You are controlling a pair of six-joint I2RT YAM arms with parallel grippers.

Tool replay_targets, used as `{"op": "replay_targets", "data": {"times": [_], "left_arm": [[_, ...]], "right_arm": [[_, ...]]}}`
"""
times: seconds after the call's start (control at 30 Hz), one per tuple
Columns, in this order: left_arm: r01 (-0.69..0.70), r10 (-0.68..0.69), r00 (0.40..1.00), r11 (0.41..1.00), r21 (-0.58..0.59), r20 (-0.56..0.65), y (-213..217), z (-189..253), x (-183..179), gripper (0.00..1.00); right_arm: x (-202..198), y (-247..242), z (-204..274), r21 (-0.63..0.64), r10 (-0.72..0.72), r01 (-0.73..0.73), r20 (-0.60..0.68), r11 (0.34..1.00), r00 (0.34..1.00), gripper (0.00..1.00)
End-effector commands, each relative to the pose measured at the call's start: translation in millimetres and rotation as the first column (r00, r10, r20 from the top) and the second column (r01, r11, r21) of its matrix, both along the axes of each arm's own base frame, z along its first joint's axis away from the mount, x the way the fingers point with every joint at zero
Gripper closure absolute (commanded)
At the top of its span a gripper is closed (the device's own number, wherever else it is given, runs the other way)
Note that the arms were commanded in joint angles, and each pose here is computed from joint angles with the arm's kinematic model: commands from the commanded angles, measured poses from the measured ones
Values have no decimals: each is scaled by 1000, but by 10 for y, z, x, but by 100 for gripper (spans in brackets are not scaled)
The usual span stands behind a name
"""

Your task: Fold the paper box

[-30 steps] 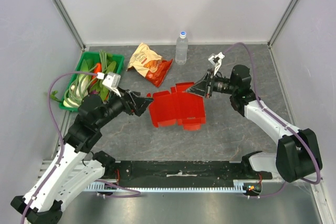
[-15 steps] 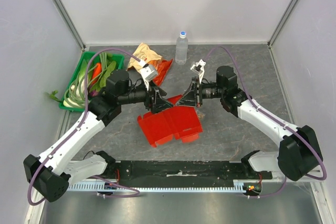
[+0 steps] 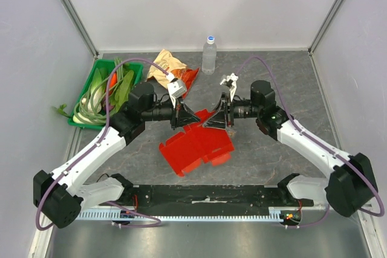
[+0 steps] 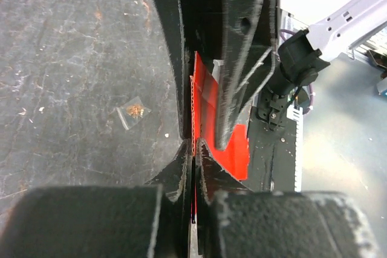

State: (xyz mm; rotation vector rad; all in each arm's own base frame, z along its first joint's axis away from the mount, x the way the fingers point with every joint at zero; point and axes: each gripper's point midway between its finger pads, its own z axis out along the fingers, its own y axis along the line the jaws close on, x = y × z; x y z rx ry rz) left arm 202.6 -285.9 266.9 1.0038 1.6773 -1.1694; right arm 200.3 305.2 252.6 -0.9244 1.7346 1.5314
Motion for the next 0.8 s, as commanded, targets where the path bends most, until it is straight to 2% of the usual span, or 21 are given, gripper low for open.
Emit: {"op": "replay_targets", "data": {"times": [0.0,0.1,0.23,0.27,0.33,0.37,0.4,0.43,0.47,0.5,0.53,0.57,0.6,0.7,0.77], "left_arm": [[-32,37,998,996,-84,58,56,229,25,98],[-15,24,998,989,-145,59,78,308,-15,98],[45,-32,997,980,-194,68,84,404,-135,98],[72,-56,995,976,-207,82,78,446,-178,98],[78,-62,995,974,-213,82,85,462,-200,98],[85,-67,994,972,-217,89,88,475,-217,98],[90,-73,994,972,-219,83,91,480,-232,98],[100,-84,993,970,-221,81,93,500,-251,98],[117,-100,991,967,-226,84,90,582,-275,91],[101,-97,995,970,-220,29,93,585,-286,49],[86,-88,996,971,-223,1,90,643,-275,35],[58,-61,998,970,-237,-7,89,816,-234,29],[15,-37,995,972,-235,-88,82,831,-203,20],[-62,32,990,974,-217,-138,73,981,-55,21],[-68,46,993,974,-216,-106,55,1074,20,23]], "right_arm": [[19,-169,-58,-26,-126,128,44,991,991,57],[-27,-264,-105,-25,-180,182,61,983,982,54],[-78,-306,57,56,-213,208,95,976,973,57],[-90,-287,153,97,-201,190,119,977,972,63],[-133,-252,210,132,-174,162,82,978,981,73],[-139,-240,290,167,-167,148,107,975,980,89],[-143,-240,281,170,-167,148,105,974,980,98],[-127,-245,276,170,-176,155,117,973,977,100],[-121,-246,206,146,-178,162,105,976,979,100],[-112,-249,201,134,-175,160,112,978,978,100],[-100,-250,159,111,-165,149,147,983,975,100],[-125,-264,51,61,-150,144,116,988,982,100],[-129,-265,81,53,-140,134,132,990,981,100],[-228,-284,84,25,-80,77,165,997,983,100],[-291,-295,78,10,-39,38,176,999,984,100]]}}
